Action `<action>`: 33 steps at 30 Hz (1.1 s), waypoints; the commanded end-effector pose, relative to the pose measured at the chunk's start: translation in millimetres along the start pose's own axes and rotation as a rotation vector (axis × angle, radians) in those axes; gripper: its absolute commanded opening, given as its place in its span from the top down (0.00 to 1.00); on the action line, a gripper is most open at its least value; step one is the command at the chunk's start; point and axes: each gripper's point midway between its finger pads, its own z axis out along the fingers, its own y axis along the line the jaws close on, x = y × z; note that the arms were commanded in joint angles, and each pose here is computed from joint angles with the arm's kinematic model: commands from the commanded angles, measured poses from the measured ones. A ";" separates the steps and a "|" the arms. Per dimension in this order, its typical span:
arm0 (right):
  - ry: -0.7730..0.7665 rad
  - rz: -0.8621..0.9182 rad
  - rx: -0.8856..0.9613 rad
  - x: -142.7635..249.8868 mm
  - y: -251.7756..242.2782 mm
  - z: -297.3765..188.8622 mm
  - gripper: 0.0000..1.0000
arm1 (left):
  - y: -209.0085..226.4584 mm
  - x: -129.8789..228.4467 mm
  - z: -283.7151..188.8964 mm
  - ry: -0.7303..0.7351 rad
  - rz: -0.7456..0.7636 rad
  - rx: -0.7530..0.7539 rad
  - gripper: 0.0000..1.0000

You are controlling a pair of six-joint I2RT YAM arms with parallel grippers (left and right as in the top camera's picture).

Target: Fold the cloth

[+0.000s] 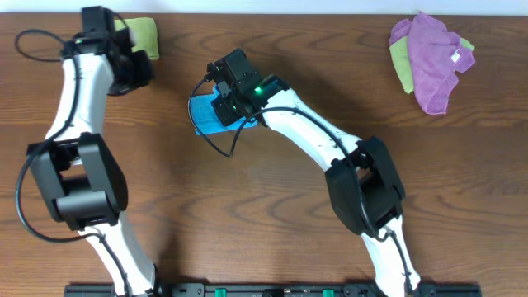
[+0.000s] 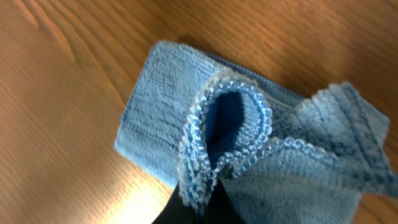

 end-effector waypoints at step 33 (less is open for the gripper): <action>-0.060 0.043 -0.214 -5.1 51.9 48.1 0.98 | 8.7 -13.8 -20.1 -0.046 -0.008 0.049 0.94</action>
